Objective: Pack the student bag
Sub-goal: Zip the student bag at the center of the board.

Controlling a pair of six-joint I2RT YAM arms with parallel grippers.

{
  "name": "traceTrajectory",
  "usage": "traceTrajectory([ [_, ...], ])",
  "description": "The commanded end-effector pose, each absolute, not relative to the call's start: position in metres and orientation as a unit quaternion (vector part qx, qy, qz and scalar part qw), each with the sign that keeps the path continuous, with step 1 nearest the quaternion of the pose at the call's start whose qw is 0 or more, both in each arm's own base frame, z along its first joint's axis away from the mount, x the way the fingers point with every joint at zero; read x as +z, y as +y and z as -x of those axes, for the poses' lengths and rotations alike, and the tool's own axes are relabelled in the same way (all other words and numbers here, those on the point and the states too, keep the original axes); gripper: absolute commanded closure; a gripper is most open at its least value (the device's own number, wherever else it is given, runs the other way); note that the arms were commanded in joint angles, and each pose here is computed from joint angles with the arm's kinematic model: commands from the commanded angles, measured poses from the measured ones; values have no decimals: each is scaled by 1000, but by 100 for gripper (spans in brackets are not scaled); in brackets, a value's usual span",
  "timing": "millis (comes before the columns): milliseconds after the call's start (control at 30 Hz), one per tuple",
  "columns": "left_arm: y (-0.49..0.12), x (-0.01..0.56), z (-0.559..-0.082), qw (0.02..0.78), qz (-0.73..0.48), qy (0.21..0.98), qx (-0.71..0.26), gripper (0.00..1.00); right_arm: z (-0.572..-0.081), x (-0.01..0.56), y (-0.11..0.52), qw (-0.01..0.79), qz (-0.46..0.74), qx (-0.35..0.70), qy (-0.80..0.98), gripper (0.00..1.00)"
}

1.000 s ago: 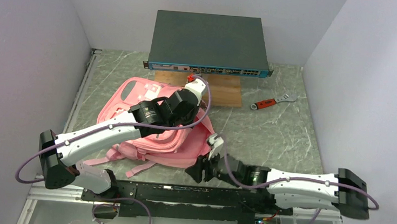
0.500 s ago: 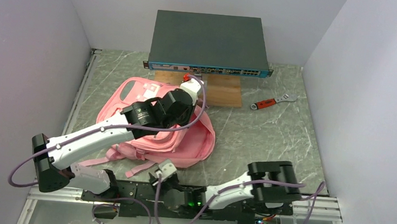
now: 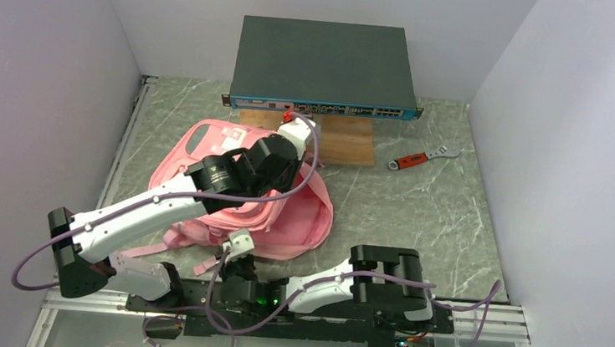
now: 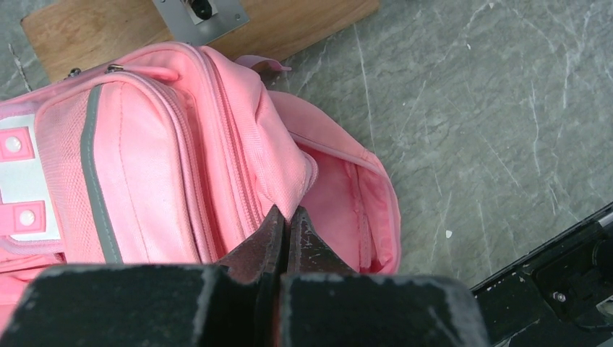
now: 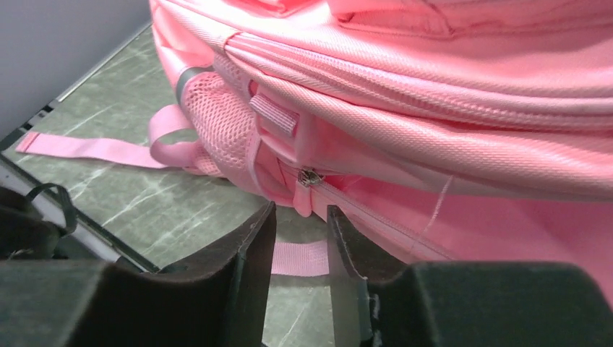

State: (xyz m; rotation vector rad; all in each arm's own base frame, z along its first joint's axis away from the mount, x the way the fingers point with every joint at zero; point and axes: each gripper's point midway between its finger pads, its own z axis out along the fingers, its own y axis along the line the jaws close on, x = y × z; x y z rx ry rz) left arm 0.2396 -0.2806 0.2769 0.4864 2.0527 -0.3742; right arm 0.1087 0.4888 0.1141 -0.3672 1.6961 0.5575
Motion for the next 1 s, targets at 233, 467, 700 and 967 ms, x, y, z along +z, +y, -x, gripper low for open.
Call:
traceTrajectory([
  [233,-331,343,-269,532,-179,801,-207,100,-125,99,490,590,125,225,765,69],
  [467,-342,343,-276,526,-180,806,-202,100,-134,88,481,590,103,183,780,76],
  [700,-342,339,-277,526,-186,807,-195,100,-138,87,463,587,85,168,787,75],
  [967,-340,336,-277,526,-193,807,-188,100,-146,82,447,578,67,161,797,71],
])
